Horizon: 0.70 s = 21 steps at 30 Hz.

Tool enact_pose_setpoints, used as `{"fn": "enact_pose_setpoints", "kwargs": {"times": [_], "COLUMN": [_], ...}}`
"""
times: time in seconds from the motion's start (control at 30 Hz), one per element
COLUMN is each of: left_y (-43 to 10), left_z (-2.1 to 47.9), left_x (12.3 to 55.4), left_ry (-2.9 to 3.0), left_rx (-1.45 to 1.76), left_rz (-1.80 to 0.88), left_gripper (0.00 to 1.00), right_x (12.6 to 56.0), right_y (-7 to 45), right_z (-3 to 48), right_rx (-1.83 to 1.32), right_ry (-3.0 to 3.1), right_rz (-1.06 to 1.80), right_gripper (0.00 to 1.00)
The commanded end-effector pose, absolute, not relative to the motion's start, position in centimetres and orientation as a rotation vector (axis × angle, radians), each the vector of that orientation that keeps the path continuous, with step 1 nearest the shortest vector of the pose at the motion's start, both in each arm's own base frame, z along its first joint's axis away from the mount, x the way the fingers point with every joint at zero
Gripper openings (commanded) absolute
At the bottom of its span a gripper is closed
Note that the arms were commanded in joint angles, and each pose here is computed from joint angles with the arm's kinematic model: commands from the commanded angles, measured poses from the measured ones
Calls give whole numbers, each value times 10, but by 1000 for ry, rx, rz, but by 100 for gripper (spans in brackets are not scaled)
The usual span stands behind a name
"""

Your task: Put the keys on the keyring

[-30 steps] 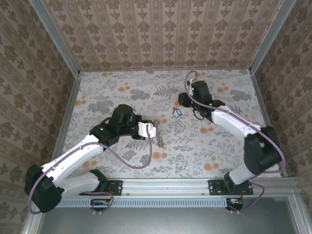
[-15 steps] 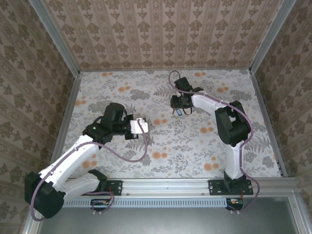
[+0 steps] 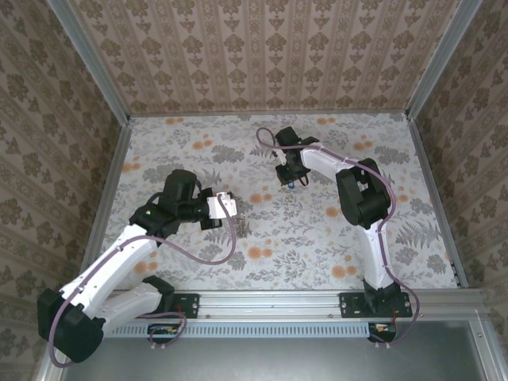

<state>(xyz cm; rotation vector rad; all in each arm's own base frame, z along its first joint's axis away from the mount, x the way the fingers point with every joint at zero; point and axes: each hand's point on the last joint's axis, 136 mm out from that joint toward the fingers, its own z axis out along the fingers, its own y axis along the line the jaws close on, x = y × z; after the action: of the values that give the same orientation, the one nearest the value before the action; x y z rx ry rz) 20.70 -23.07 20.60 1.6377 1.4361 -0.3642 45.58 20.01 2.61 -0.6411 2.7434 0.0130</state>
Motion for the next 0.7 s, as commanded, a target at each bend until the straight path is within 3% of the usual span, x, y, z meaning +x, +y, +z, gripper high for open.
{"fn": "enact_pose_setpoints", "kwargs": {"times": [0.0,0.2,0.43,0.57,0.67], "left_y": [-231,-231,-231,-231,-231], "left_z": [215,215,215,215,215], "left_x": [202,200,201,200,200], "left_ry": [1412,1418,1418,1419,1419], "left_rx": [1608,1600,1597,1596,1594], "left_rz": [-404,-410,-413,-416,-421], "left_gripper": [0,0,0,0,0], "right_x": [454,453,457,464,467], "right_y": [193,194,190,186,185], "right_z": [28,30,29,32,35], "right_rx": [-720,-717,-693,-672,-662], "right_ry": [2744,2742,2735,2716,2702], "right_rz": [-79,-60,-101,-138,-152], "right_gripper": [30,20,19,27,25]}}
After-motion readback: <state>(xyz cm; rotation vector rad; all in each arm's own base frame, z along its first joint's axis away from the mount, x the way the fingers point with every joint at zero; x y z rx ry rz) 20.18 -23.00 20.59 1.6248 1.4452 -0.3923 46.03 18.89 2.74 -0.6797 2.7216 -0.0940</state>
